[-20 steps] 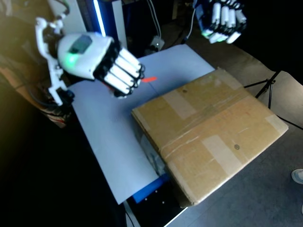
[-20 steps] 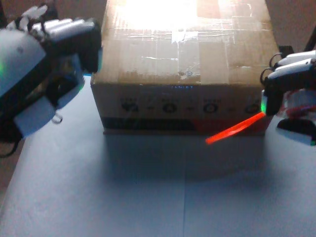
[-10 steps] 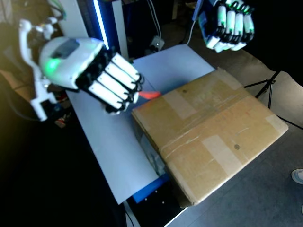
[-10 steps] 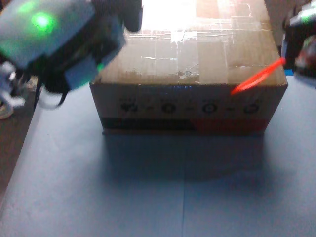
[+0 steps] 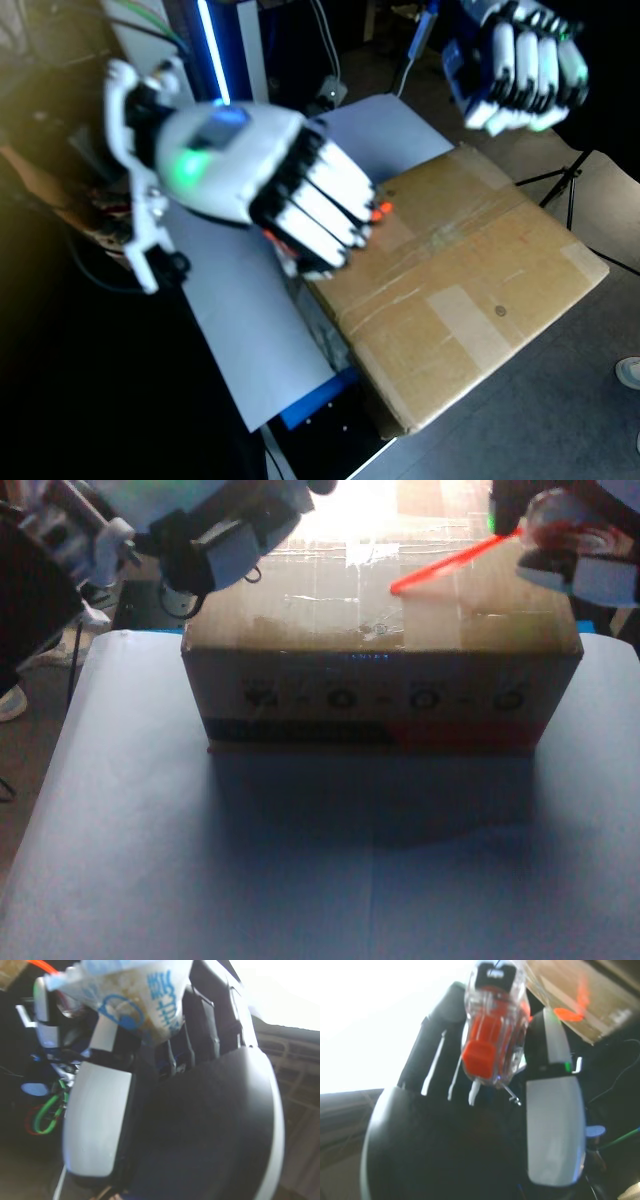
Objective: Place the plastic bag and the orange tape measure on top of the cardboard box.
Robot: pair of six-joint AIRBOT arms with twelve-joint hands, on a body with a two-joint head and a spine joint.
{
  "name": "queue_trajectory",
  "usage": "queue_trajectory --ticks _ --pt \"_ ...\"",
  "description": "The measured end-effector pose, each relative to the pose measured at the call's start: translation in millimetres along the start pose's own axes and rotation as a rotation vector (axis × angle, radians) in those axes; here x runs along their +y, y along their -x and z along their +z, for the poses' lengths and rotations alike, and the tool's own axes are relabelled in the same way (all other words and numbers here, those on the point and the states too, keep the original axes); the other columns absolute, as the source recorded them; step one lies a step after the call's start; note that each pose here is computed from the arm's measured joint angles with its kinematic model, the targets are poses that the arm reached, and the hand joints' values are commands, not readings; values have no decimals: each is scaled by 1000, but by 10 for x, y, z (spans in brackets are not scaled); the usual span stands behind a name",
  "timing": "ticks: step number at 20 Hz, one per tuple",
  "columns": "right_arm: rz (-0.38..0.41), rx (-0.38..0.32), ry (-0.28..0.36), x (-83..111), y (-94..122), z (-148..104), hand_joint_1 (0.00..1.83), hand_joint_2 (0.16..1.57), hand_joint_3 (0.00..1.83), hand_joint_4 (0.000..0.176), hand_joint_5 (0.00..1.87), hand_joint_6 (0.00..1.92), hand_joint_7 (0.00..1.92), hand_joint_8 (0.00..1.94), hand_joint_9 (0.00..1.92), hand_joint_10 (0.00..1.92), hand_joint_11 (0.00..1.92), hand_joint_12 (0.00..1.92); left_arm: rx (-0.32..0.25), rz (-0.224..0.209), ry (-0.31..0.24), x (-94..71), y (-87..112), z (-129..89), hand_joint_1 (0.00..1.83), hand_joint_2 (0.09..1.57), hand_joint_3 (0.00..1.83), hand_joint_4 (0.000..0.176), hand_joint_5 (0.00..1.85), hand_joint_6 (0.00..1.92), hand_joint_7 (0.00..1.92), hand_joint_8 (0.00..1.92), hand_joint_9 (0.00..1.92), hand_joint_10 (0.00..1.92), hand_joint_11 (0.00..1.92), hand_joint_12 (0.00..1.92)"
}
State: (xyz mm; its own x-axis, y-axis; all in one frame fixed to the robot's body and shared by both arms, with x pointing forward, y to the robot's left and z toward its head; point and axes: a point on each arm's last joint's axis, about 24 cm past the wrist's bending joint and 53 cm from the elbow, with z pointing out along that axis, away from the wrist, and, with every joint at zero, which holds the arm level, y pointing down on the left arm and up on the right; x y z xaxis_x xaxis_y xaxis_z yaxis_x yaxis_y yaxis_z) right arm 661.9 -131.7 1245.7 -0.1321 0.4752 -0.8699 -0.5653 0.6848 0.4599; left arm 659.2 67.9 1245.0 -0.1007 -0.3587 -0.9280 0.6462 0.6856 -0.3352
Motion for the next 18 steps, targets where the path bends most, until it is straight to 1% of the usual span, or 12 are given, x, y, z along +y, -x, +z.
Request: queue_trajectory --ticks 1,2,3,4,5,6,7,9,10,12,15,18 --pt "-46 -10 16 91 38 74 1375 1149 0 0 1162 598 864 1202 831 1427 919 1900 20 2 8 43 -51 56 1284 1312 0 0 647 1541 585 1553 560 1703 392 1921" --pt "-78 -17 28 157 59 138 1253 1080 0 0 1254 552 692 1236 498 1591 598 1917 25 5 12 71 -70 97 1297 1295 0 0 694 1487 590 1549 585 1666 415 1921" --pt "-91 -25 42 217 65 207 1265 1132 0 0 1224 475 807 1402 815 1785 952 1920 29 5 15 94 -92 149 1324 1268 0 0 706 1399 652 1515 642 1616 497 1912" --pt "-90 -34 49 236 61 271 1278 1124 0 0 1323 368 872 1275 878 1706 914 1921 34 6 19 126 -128 204 1352 1219 0 0 776 1184 761 1393 734 1577 751 1919" --pt "-90 -27 51 234 16 308 1290 1133 0 0 1339 217 972 1257 1021 1674 1000 1921 45 6 22 144 -171 245 1358 1205 0 0 786 1167 790 1341 765 1545 776 1907" --pt "-90 -4 45 209 -67 349 1293 1124 0 0 1405 146 976 1198 933 1641 916 1921 64 6 28 174 -234 286 1362 1192 0 0 794 1195 821 1277 790 1485 758 1833" --pt "-89 11 41 191 -118 373 1384 1130 0 0 976 821 973 1105 940 1312 907 1693 78 7 35 210 -282 331 1266 1200 0 0 808 1036 835 1485 908 1686 949 1912" --pt "-90 20 38 180 -153 391 1380 1144 0 0 908 914 919 1197 890 1375 882 1739 85 6 35 213 -330 406 1331 1218 2 0 744 1084 763 1470 782 1636 908 1893" --pt "-90 20 39 179 -154 396 1380 1140 0 0 892 983 938 1149 888 1359 815 1747 91 3 31 195 -366 451 1363 1181 0 0 786 1210 825 1264 829 1406 764 1696" --pt "-88 14 43 187 -167 432 1384 1130 0 0 892 1039 975 1059 923 1287 822 1693 107 1 37 222 -422 480 1365 1176 0 0 785 1228 832 1231 840 1386 747 1659" --pt "-82 21 50 221 -224 466 1381 1141 0 0 864 1049 933 1133 912 1333 850 1716 107 3 44 262 -422 495 1488 1171 0 0 753 1223 788 1254 816 1308 737 1687" --pt "-78 27 54 236 -266 495 1374 1156 0 0 867 1023 878 1229 867 1408 813 1816 110 6 59 339 -409 498 1350 1219 1 0 663 1308 754 1358 788 1502 653 1763"
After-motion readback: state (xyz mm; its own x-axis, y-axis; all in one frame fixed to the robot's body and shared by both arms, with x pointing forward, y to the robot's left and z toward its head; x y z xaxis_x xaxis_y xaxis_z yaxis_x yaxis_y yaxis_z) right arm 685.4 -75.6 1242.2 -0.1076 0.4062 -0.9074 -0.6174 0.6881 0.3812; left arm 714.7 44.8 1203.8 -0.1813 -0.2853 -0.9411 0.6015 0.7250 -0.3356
